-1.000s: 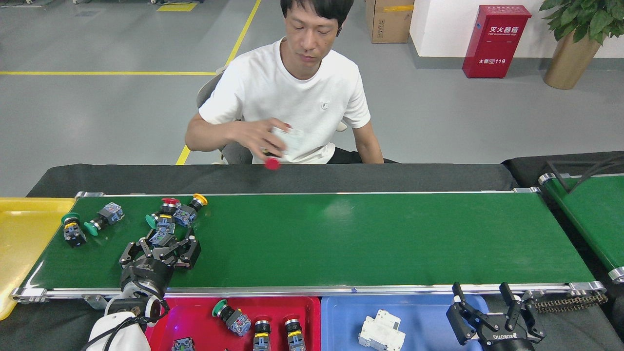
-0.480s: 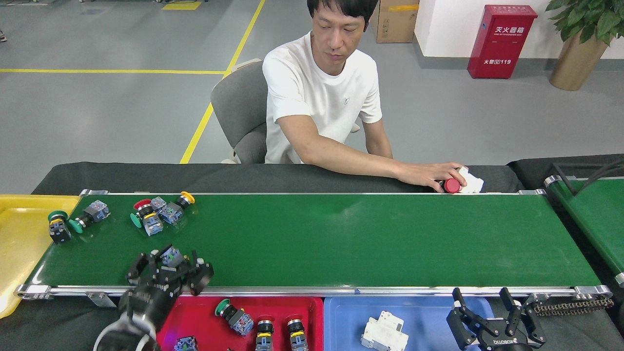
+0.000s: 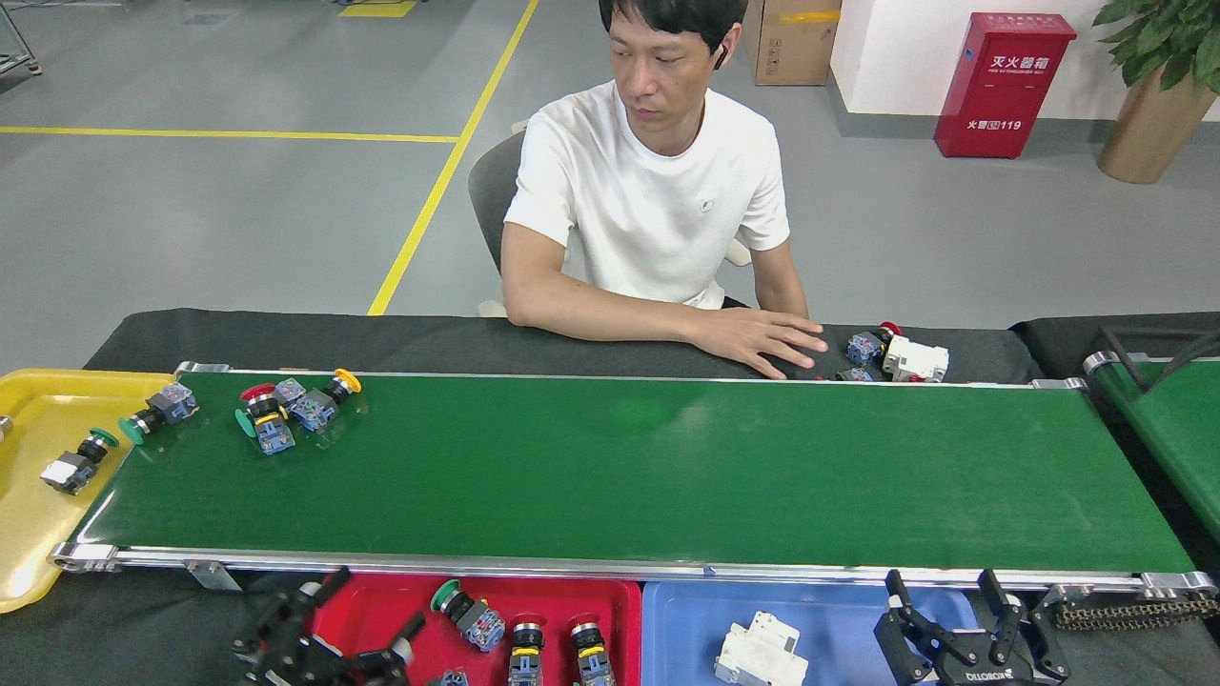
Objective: Pick switch part from conveyor to tray
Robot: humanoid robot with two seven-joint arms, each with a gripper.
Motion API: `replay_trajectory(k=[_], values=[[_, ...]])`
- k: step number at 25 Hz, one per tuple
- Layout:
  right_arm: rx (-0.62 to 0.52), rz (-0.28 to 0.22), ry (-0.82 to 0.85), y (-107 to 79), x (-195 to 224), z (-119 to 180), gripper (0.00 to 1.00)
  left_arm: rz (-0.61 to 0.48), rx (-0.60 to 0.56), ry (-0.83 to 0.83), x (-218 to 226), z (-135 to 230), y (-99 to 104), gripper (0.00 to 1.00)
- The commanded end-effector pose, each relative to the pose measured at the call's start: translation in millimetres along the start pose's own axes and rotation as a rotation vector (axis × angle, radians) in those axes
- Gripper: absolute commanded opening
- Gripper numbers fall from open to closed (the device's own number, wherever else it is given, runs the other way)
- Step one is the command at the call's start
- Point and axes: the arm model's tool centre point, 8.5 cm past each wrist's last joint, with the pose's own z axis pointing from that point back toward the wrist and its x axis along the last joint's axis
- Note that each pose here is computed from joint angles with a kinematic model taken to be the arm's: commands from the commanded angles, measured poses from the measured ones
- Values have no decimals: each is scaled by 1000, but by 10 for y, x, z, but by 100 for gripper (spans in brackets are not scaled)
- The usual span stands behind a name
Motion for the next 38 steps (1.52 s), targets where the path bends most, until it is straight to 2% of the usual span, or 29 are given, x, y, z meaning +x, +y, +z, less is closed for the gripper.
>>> replay_trajectory(k=[1,4,11,18,22,24,27,30,32,33,34,35,37,38], values=[[-25,12,-1,-76,-16,-9,98,-14,51,180,-394,-51,-3,100],[-25,12,-1,-76,-16,-9,98,-102,27,301,-919,67,-67,100],[-27,13,-3,-79,-18,-9,98,-94,28,296,-1097,-151,41,100],[-30,15,-5,-87,-19,-14,98,-20,-66,288,-1449,-813,207,100],[-37,15,-9,-106,-8,-34,98,14,-160,309,-1613,-1104,209,100],[-39,20,-15,-119,-9,-44,98,44,-187,402,-1757,-1210,278,100],[-41,26,-90,-131,186,-128,98,12,-272,585,-2000,-1112,212,100],[-49,43,-159,-179,357,-230,98,-12,-306,715,-2121,-1003,167,99],[-52,43,-186,-188,450,-272,98,-9,-315,758,-2147,-963,139,93],[-54,43,-190,-194,467,-294,98,-6,-319,779,-2161,-939,123,85],[-54,43,-195,-195,481,-321,98,3,-314,792,-2170,-929,121,69],[-60,43,-199,-215,492,-343,98,12,-310,796,-2170,-928,121,49],[-59,42,-203,-213,513,-346,98,27,-305,800,-2172,-926,120,28],[-59,43,-208,-214,526,-349,98,46,-298,799,-2165,-935,123,22]])
